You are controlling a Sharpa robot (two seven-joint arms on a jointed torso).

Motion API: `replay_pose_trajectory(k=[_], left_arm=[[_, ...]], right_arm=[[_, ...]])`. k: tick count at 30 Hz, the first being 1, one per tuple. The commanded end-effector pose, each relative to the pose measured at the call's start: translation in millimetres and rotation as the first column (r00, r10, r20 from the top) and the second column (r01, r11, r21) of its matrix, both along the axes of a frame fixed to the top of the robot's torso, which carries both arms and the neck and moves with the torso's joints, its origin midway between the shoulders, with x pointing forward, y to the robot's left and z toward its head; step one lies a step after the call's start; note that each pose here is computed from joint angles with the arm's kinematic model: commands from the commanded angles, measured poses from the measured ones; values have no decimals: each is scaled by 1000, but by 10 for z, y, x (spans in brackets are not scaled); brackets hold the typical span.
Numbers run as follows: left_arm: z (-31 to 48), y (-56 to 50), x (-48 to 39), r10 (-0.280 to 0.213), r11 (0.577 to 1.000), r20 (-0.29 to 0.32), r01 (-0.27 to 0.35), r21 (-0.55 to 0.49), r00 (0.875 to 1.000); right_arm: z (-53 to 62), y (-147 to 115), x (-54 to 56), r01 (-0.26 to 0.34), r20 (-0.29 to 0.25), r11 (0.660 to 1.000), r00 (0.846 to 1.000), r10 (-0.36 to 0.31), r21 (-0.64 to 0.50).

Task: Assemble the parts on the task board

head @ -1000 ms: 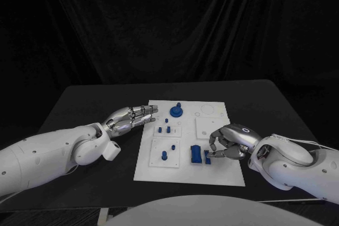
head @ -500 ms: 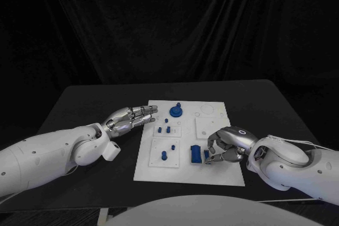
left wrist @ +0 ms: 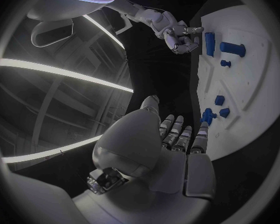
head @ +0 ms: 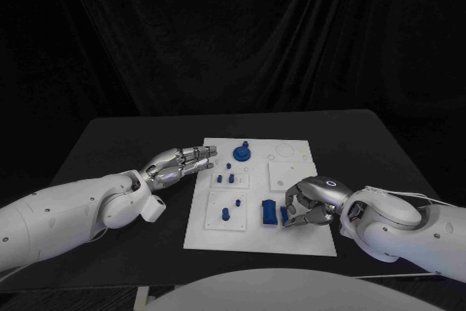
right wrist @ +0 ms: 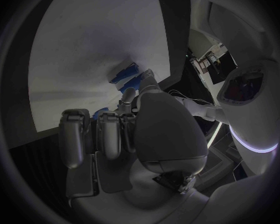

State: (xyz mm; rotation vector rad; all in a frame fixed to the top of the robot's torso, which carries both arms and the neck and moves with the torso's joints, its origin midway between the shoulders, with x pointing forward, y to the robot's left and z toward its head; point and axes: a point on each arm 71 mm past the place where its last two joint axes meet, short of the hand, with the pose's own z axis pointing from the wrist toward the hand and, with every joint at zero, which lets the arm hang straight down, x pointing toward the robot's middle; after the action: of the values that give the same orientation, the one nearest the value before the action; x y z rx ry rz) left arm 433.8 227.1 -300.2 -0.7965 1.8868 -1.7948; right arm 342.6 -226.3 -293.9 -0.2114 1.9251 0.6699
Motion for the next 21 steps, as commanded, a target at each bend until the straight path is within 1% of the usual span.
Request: replay_pose_trajectory(k=[1, 8, 12, 21], left_arm=[[4, -16, -4, 1, 1000, 1, -1, -18, 1000], [-8, -16, -12, 0, 1000, -2, 0, -18, 1000], [-16, -16, -17, 0, 1000, -5, 0, -18, 1000], [-32, -14, -29, -1, 1000, -8, 1, -19, 1000]], right_arm=[[-30, -11, -5, 9, -18, 1000, 1000, -10, -30], [-38, -4, 2, 12, -19, 999, 1000, -13, -34], [-40, -1, 10, 15, -10, 999, 1000, -15, -43], [-54, -8, 32, 36, -2, 998, 999, -36, -55]])
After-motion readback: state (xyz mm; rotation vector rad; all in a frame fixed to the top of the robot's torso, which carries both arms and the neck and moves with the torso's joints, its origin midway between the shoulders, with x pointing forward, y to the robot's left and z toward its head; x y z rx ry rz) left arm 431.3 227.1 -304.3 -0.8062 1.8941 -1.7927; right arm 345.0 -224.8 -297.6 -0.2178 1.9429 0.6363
